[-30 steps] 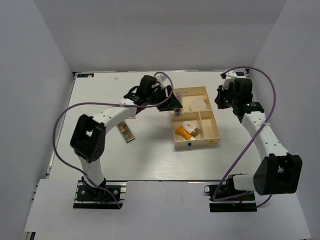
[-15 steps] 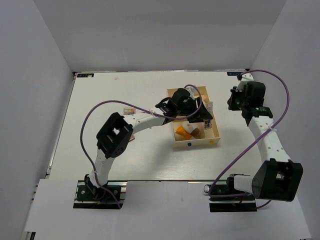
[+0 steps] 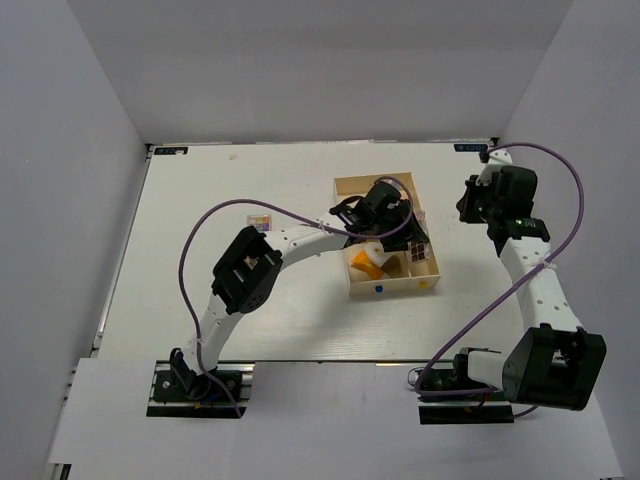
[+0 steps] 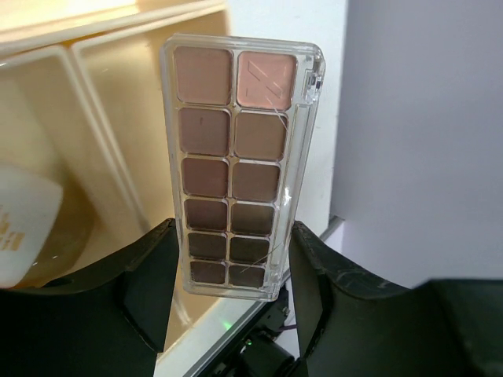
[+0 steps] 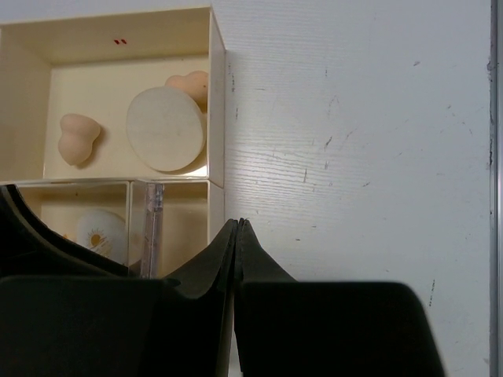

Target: Organize the makeup

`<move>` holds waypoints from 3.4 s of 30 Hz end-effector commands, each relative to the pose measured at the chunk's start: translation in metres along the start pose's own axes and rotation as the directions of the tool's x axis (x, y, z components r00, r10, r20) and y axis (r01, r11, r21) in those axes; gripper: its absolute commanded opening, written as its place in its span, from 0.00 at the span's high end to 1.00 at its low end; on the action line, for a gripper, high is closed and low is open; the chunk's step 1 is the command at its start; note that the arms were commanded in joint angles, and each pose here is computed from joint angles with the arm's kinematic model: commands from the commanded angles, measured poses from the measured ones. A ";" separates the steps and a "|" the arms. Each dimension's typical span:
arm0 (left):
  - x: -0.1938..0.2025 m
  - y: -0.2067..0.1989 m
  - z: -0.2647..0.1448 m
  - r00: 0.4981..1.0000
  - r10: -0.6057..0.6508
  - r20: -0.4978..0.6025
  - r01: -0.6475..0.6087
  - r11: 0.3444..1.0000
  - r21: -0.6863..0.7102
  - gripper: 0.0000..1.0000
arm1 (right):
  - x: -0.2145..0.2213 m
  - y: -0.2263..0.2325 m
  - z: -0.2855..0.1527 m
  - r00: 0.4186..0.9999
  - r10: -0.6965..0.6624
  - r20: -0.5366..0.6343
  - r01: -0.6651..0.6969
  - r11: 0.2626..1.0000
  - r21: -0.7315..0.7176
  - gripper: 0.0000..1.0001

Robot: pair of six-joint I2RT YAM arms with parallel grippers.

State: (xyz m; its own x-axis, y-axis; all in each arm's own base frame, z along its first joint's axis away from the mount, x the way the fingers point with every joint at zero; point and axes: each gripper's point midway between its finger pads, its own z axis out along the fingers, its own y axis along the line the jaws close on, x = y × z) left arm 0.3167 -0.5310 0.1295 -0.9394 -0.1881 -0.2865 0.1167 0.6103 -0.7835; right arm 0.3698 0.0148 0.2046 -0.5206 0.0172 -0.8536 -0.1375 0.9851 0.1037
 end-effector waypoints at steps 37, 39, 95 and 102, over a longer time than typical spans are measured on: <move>-0.053 0.136 -0.272 0.880 0.046 0.473 0.161 0.908 -0.386 0.79 | 0.000 0.206 -0.021 0.917 -0.358 0.176 0.354 0.524 -0.775 0.65; -0.039 0.156 -0.299 0.868 0.036 0.496 0.210 0.877 -0.432 0.66 | 0.017 0.224 -0.002 0.902 -0.416 0.115 0.336 0.509 -0.792 0.61; -0.065 0.321 -0.280 0.940 0.005 0.341 0.294 0.492 -0.819 0.07 | -0.080 0.232 0.057 0.917 -0.332 0.219 0.397 0.741 -0.541 1.00; -0.062 0.336 -0.270 0.953 -0.019 0.301 0.275 0.463 -0.842 0.11 | -0.088 0.192 0.048 0.938 -0.277 0.209 0.346 0.795 -0.499 1.00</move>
State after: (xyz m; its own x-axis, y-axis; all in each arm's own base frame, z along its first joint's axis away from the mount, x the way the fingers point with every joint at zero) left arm 0.3170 -0.1043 0.0223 -0.8055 -0.4296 -0.4083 -0.4882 0.8715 0.0461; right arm 0.4353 0.2199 0.2300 -0.3484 -0.2867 -0.8924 -0.7136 0.6985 0.0542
